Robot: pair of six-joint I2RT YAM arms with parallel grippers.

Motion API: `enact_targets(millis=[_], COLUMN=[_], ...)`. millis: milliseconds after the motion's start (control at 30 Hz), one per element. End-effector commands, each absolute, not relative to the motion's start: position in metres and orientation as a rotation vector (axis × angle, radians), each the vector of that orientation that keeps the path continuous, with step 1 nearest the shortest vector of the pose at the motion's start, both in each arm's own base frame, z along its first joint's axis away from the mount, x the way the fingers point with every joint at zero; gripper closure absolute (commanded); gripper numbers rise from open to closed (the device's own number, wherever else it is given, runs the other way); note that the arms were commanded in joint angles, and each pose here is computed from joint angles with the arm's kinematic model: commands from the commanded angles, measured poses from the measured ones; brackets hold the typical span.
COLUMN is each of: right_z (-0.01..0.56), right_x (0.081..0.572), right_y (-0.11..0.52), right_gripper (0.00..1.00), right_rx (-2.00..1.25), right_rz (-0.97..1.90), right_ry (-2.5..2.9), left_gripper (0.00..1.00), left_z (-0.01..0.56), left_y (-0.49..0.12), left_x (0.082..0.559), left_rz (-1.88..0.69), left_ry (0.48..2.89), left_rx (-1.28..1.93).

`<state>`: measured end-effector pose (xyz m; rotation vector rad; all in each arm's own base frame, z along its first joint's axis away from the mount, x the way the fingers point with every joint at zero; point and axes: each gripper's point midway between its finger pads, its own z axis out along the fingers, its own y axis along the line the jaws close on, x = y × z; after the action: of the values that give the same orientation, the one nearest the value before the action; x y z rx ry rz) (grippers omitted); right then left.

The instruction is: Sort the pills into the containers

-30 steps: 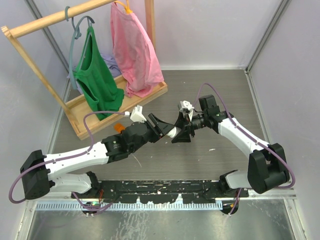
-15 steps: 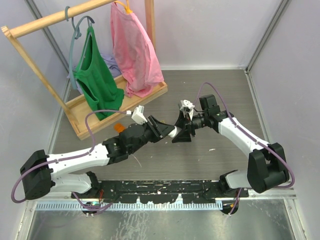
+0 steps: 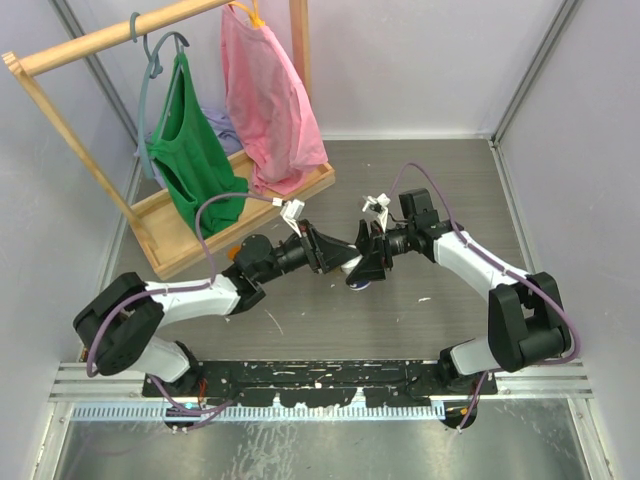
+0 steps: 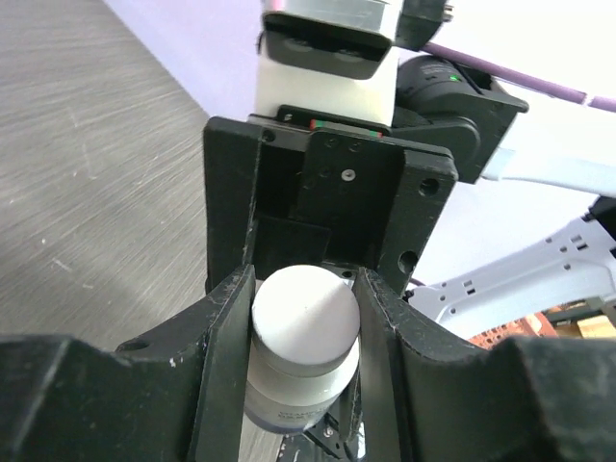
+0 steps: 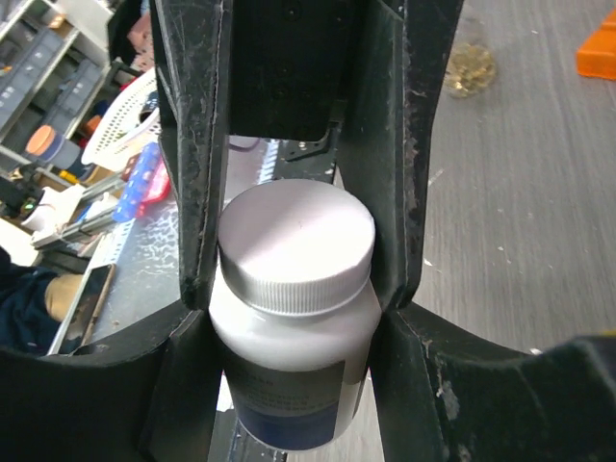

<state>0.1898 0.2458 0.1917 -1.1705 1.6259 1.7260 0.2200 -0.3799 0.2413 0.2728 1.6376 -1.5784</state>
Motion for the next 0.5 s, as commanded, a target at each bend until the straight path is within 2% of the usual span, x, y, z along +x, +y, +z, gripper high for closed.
enact_targets(millis=[0, 100, 167, 467], right_z=[0.219, 0.219, 0.219, 0.216], right_x=[0.186, 0.187, 0.188, 0.191], right_y=[0.256, 0.256, 0.257, 0.257], right_gripper=[0.99, 0.99, 0.99, 0.99], right_rx=[-1.293, -1.293, -1.295, -1.299], right_rz=[1.731, 1.72, 1.708, 1.664], right_ry=[1.414, 1.415, 1.415, 1.419], left_gripper=[0.88, 0.8, 0.68, 0.05], left_z=[0.278, 0.28, 0.279, 0.269], left_y=[-0.397, -0.396, -0.392, -0.341], left_x=[0.17, 0.172, 0.176, 0.202], left_rz=[-1.707, -1.68, -1.648, -1.359], left_ry=[1.421, 1.429, 1.441, 1.562], left_rx=[0.599, 0.603, 0.578, 0.328])
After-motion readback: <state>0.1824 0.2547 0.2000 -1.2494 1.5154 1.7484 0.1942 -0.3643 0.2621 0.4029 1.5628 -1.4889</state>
